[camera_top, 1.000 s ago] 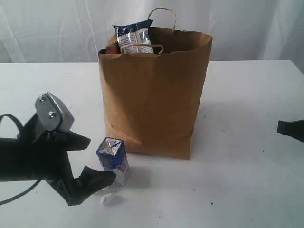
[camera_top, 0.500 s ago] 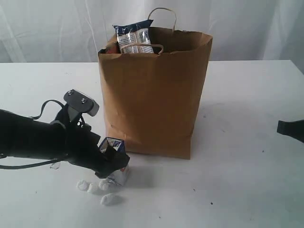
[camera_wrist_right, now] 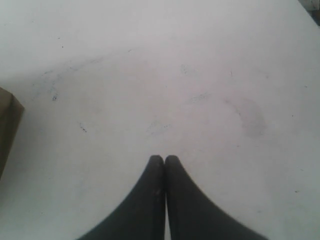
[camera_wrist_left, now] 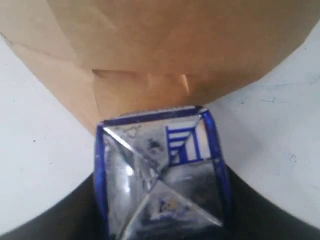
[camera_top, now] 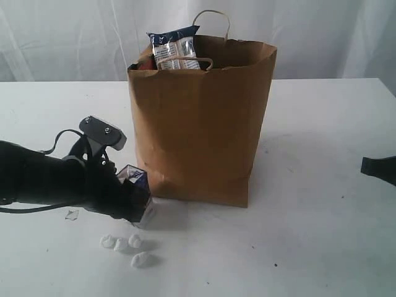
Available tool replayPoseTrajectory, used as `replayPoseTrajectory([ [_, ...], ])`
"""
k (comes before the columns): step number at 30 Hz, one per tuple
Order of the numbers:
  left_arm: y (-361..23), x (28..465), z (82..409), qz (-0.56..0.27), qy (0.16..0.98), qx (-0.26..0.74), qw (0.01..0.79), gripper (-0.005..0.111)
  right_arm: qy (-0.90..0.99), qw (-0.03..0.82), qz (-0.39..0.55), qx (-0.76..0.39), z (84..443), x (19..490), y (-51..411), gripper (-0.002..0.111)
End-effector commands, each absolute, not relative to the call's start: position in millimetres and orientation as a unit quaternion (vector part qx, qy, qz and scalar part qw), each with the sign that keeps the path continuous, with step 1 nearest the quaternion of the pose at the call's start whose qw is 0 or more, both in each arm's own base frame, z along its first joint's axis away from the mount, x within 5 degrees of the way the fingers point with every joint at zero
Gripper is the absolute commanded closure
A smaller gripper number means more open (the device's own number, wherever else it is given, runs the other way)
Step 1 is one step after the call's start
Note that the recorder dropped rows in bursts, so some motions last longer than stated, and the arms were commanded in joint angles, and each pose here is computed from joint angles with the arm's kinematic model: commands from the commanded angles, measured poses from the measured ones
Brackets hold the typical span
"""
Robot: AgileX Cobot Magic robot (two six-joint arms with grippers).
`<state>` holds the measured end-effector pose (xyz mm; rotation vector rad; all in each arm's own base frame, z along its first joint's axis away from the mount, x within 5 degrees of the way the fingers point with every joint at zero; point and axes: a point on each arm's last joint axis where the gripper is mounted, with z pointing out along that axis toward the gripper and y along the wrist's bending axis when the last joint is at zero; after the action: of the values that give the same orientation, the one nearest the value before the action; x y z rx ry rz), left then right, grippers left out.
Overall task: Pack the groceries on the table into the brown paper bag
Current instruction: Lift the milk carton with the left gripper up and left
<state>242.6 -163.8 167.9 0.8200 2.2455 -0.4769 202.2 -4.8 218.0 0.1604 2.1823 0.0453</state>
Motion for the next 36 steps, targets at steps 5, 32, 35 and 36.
replayPoseTrajectory([
  [5, -153.9, 256.7, 193.1, -0.119, 0.870, 0.273, 0.393, 0.107, 0.886, 0.458, 0.018, 0.066, 217.2, 200.1, -5.2, 0.108],
  [32, -159.1, 261.0, 415.8, -0.290, 0.577, 0.144, 0.749, 0.107, 0.884, 0.462, 0.023, 0.071, 217.9, 200.6, -4.7, 0.108],
  [35, -174.6, 273.0, 395.6, -0.287, 0.584, 0.194, 0.734, 0.107, 0.883, 0.463, 0.024, 0.070, 218.1, 200.7, -4.6, 0.108],
  [36, -176.1, 274.2, 393.9, -0.291, 0.583, 0.195, 0.733, 0.107, 0.884, 0.462, 0.023, 0.071, 218.0, 200.6, -4.7, 0.108],
])
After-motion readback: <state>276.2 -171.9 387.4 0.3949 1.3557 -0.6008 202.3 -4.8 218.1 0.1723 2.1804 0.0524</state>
